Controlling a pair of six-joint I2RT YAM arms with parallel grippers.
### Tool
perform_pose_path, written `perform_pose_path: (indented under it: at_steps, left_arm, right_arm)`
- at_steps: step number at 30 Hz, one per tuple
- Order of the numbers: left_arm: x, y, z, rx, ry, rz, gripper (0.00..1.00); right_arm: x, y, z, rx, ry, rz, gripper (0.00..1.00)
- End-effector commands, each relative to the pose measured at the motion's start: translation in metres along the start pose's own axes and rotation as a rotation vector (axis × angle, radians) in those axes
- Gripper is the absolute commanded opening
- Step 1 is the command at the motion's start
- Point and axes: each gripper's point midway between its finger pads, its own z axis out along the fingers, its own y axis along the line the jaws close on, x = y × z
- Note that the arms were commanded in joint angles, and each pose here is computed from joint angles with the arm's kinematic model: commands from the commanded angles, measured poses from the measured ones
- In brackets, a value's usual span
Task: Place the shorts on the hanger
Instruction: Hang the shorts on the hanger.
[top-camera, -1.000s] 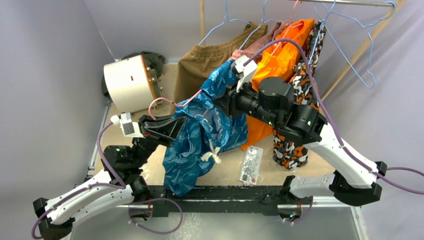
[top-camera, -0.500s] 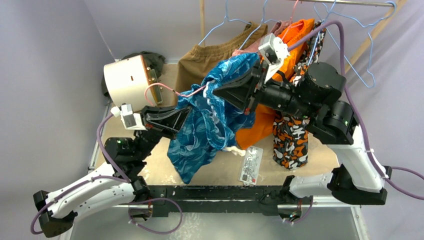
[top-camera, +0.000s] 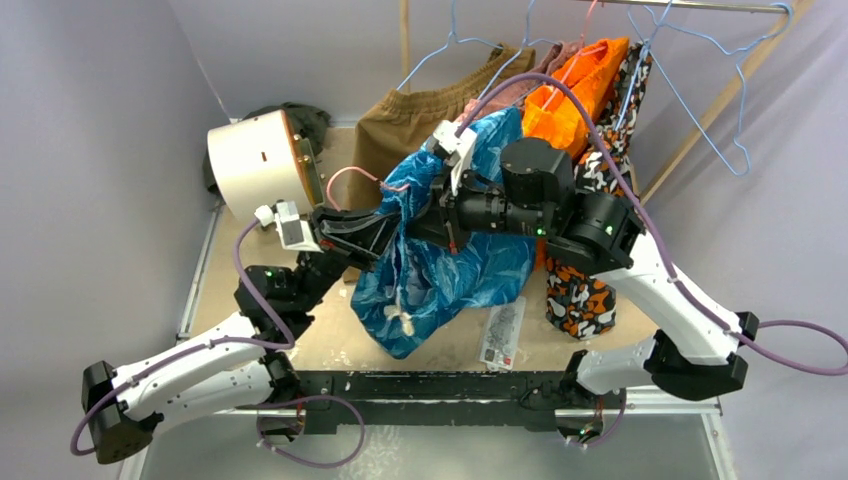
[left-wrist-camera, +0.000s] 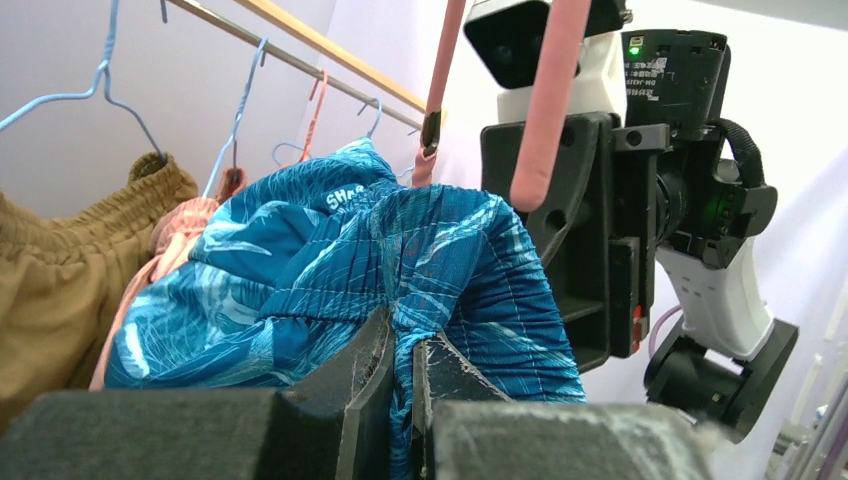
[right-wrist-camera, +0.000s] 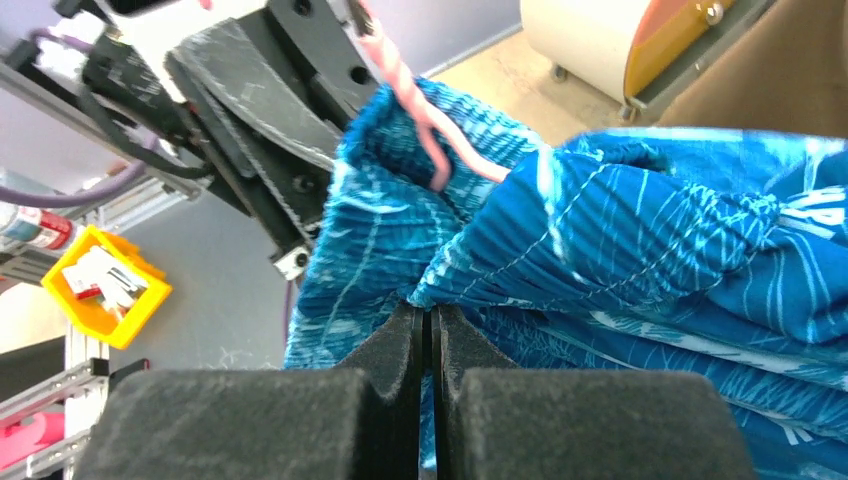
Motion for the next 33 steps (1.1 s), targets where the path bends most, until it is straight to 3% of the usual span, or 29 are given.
perform_pose_path:
  at_steps: [1,5,7,11,15,21,27,33]
  left_arm:
    - [-0.034,-0.028,0.006,0.124,-0.125,-0.058,0.0]
    - [-0.04,-0.028,0.002,0.117,-0.136,-0.045,0.0]
    - [-0.046,-0.028,-0.001,0.11,-0.147,-0.035,0.0]
    - [-0.056,-0.029,-0.012,0.111,-0.178,-0.043,0.0]
    - [-0.06,-0.032,-0.021,0.136,-0.226,-0.094,0.0]
    - [-0.066,-0.039,-0.029,0.179,-0.264,-0.162,0.0]
    - [-0.064,-0.041,-0.039,0.192,-0.256,-0.188,0.0]
    - [-0.049,-0.054,-0.043,0.252,-0.156,-0.18,0.0]
  right_arm:
    - [-0.063,0.043,-0.029,-0.163,-0.191,-0.065,0.0]
    - [-0.016,0.044,-0.004,-0.231,-0.036,-0.046,0.04]
    - [0.008,0.034,0.002,-0.208,0.022,-0.033,0.17]
    - [0.012,0.033,-0.013,-0.191,-0.006,-0.038,0.44]
    - [0.0,0.04,-0.035,-0.199,-0.058,-0.064,0.6]
    - [-0.015,0.04,-0.065,-0.152,-0.099,-0.114,0.64]
    - [-0.043,0.043,-0.109,-0.106,-0.241,-0.162,0.64]
    - [-0.083,0.051,-0.133,-0.097,-0.416,-0.208,0.64]
